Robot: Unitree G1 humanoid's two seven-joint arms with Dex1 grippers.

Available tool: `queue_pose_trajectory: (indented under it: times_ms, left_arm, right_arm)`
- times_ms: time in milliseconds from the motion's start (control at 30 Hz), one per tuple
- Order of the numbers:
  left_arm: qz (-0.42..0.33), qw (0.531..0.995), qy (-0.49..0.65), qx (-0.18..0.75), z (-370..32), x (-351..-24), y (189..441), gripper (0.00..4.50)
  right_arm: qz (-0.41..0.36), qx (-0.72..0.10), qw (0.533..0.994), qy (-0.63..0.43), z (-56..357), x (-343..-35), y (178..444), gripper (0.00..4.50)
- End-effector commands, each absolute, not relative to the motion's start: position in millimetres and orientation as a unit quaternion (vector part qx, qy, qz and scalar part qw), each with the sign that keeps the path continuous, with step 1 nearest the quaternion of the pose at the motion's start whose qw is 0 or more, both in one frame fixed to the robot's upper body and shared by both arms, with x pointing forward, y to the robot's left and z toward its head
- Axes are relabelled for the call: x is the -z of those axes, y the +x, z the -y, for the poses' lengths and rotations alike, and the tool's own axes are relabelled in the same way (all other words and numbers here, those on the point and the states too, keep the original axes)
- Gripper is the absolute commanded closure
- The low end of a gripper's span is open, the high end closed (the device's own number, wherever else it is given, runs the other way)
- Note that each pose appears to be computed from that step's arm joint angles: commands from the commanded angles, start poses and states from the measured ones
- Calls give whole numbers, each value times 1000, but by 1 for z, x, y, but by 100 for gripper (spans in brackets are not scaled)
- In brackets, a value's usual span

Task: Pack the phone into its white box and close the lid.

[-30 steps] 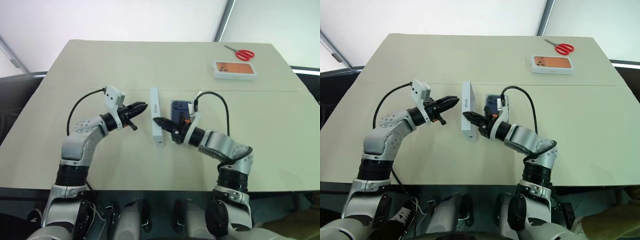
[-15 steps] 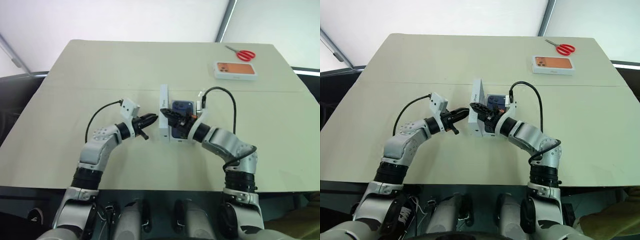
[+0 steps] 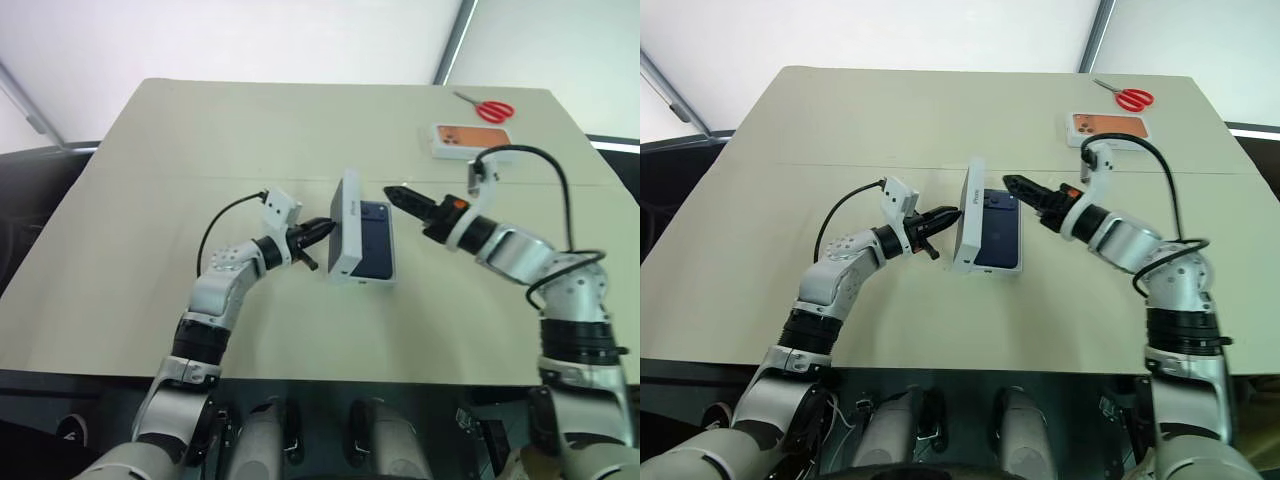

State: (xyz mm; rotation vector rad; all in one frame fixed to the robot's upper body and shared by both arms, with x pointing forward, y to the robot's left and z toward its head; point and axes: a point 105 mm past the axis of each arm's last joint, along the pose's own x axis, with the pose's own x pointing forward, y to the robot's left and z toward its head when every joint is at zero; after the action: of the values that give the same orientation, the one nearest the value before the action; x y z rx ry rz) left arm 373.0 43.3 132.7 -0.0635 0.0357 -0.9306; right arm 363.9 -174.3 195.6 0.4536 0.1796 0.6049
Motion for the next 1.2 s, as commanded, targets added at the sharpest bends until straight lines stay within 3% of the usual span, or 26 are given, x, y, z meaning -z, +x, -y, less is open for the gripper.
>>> queue_pose_trajectory:
  times_ms: [33,200,367,467,633,700,900,1200]
  left_arm:
    - [-1,880,-32,475,-20,-140,374,396]
    - [4,864,-20,504,1,-140,372,396]
    - [16,871,-14,491,-9,-147,377,396]
    - [22,881,-10,472,-28,-152,380,396]
    - [3,896,11,444,-55,-146,381,396]
    - [-19,899,18,437,-63,-137,380,396]
    - [-92,892,28,441,-59,-111,381,396]
    - [-101,881,34,461,-34,-104,382,396]
  right_arm:
    - [-53,-261,952,152,195,-198,376,7]
    - [-11,-222,975,13,207,-198,387,7]
    - [9,-243,967,-78,195,-196,388,7]
    - [5,-252,964,-84,191,-188,386,89]
    - [8,-277,943,-186,181,-175,381,357]
    - [3,-278,945,-174,180,-172,382,445]
    - [-15,-295,935,-198,174,-161,380,445]
    - [-26,-333,921,-200,154,-156,368,445]
